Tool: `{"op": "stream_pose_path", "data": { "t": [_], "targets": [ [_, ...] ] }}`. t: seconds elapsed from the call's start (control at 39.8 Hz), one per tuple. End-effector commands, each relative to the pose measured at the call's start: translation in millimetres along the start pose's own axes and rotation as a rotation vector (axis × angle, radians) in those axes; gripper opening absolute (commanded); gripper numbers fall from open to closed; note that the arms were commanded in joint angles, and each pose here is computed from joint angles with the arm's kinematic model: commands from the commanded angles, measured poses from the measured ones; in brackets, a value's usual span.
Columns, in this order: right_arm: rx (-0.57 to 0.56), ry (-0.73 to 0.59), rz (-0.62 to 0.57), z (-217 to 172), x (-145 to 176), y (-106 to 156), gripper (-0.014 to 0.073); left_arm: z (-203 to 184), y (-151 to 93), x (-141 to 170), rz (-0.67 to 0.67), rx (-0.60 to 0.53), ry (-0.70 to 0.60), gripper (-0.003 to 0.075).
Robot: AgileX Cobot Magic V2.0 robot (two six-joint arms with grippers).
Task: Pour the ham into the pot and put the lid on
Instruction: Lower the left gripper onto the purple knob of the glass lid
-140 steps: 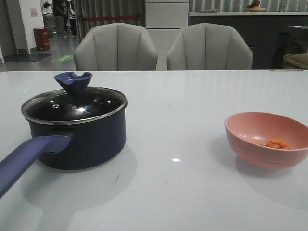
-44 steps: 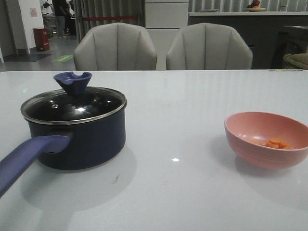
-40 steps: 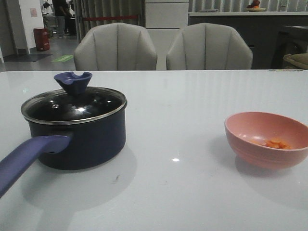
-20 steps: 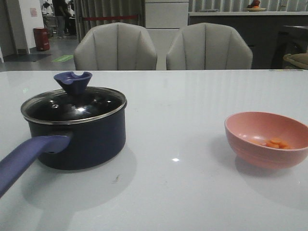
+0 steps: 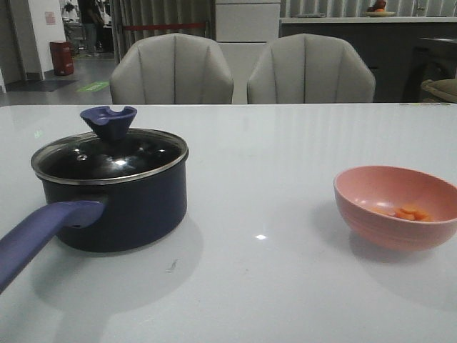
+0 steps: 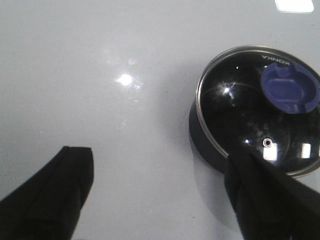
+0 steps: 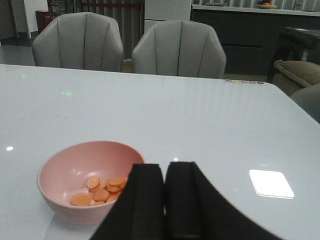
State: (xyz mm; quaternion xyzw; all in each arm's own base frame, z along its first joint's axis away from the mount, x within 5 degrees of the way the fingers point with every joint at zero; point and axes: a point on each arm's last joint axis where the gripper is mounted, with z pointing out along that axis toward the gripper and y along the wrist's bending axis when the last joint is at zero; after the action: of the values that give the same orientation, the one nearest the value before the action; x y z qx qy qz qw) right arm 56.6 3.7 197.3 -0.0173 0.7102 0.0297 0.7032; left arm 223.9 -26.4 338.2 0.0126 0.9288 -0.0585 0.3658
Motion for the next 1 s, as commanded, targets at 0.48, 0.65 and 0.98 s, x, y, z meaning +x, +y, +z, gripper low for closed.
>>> {"op": "stream_pose_path", "data": {
  "t": [0.48,0.65,0.98],
  "targets": [
    [0.002,-0.105,-0.019,-2.2,-10.1,0.1,0.0148,72.7,-113.0,-71.1,0.17,0.095,0.149,0.0589],
    [0.002,-0.105,-0.019,-2.2,-10.1,0.1,0.0148,91.1,-127.7,-78.5,0.184,0.068,0.235,0.0628],
    [0.002,-0.105,-0.019,-2.2,-10.1,0.1,0.0148,114.6,-135.7,-82.1,0.127,0.035,0.307,0.0628]
  ]
}}
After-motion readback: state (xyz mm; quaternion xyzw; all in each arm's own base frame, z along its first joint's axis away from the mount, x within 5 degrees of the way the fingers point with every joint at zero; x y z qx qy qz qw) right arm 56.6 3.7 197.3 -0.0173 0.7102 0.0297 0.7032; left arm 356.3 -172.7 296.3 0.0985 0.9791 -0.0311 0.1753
